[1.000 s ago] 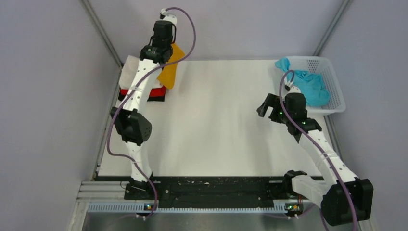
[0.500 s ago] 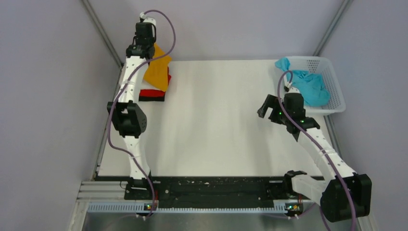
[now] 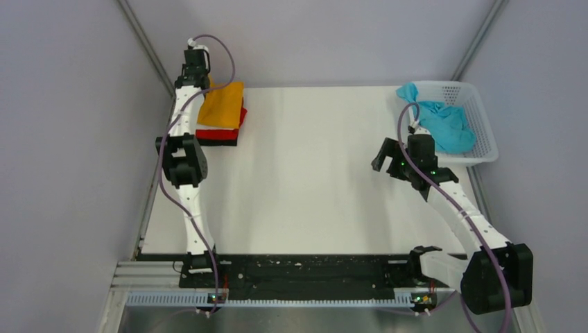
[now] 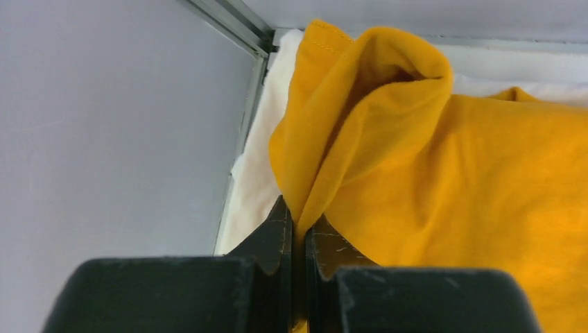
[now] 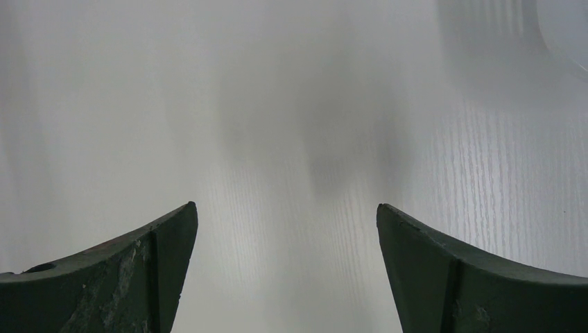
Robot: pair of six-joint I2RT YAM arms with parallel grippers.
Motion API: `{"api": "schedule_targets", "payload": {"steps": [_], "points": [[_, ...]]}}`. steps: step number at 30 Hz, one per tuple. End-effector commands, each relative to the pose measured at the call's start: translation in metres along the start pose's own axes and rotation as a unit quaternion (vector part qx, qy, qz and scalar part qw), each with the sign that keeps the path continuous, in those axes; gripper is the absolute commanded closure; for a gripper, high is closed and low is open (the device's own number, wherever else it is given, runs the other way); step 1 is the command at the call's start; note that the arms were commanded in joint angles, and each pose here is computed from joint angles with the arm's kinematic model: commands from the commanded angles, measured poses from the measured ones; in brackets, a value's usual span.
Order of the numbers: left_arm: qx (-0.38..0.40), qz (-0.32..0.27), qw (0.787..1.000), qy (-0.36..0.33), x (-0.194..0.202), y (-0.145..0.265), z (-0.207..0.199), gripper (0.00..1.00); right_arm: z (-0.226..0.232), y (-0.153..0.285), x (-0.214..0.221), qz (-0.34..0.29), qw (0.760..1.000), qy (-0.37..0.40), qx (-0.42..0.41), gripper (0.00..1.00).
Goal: Fold and stack the t-shirts
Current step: Put the neatly folded tshirt into the corner of the board with the left arm
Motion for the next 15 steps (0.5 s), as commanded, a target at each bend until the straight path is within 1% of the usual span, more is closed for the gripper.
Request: {"api": "schedule_targets", "payload": {"steps": [1, 3, 5, 6, 7, 8, 9, 10, 11, 15], "points": [[-0.033, -0.078, 0.996, 0.039, -0.040, 0.003, 0.028, 1.00, -0.004, -0.003, -0.007, -0.013, 1.000, 0.003, 0.018, 0.01], [-0.025, -0.073, 0.996, 0.046, -0.036, 0.001, 0.028, 1.00, -0.005, -0.005, -0.008, -0.011, 1.000, 0.005, 0.021, 0.01], [-0.035, -0.067, 0.996, 0.052, -0.033, -0.001, 0.031, 1.00, -0.004, -0.007, -0.008, -0.007, 1.000, 0.006, 0.021, 0.01], [-0.047, -0.064, 0.995, 0.056, -0.032, -0.001, 0.034, 0.97, -0.004, -0.008, -0.008, -0.006, 1.000, 0.005, 0.020, 0.01], [-0.056, -0.064, 0.995, 0.058, -0.032, 0.000, 0.037, 0.82, -0.003, -0.008, -0.008, -0.005, 1.000, 0.006, 0.020, 0.01], [-0.063, -0.067, 0.994, 0.061, -0.034, 0.002, 0.040, 0.57, -0.004, -0.008, -0.007, -0.004, 1.000, 0.006, 0.020, 0.01], [-0.070, -0.072, 0.993, 0.064, -0.036, 0.004, 0.043, 0.20, -0.004, -0.009, -0.007, -0.003, 1.000, 0.005, 0.021, 0.01], [-0.080, -0.076, 0.991, 0.071, -0.039, 0.008, 0.048, 0.03, -0.004, -0.008, -0.007, -0.004, 1.000, 0.005, 0.021, 0.01], [-0.085, -0.080, 0.990, 0.077, -0.042, 0.012, 0.051, 0.02, -0.003, -0.008, -0.008, -0.005, 1.000, 0.005, 0.019, 0.01], [-0.088, -0.102, 0.983, 0.125, -0.057, 0.036, 0.062, 0.01, -0.001, -0.003, -0.010, -0.012, 1.000, 0.002, 0.012, 0.01]]}}
Point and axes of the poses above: each gripper's point midway between its finger pads, its own y axis back along the fingers, its own z axis along the line the jaws close on, x = y × z, the point moved 4 cm from there along y, back along the fingers, and after that the axes turned 5 degrees about -y, right-handed, at the moved point
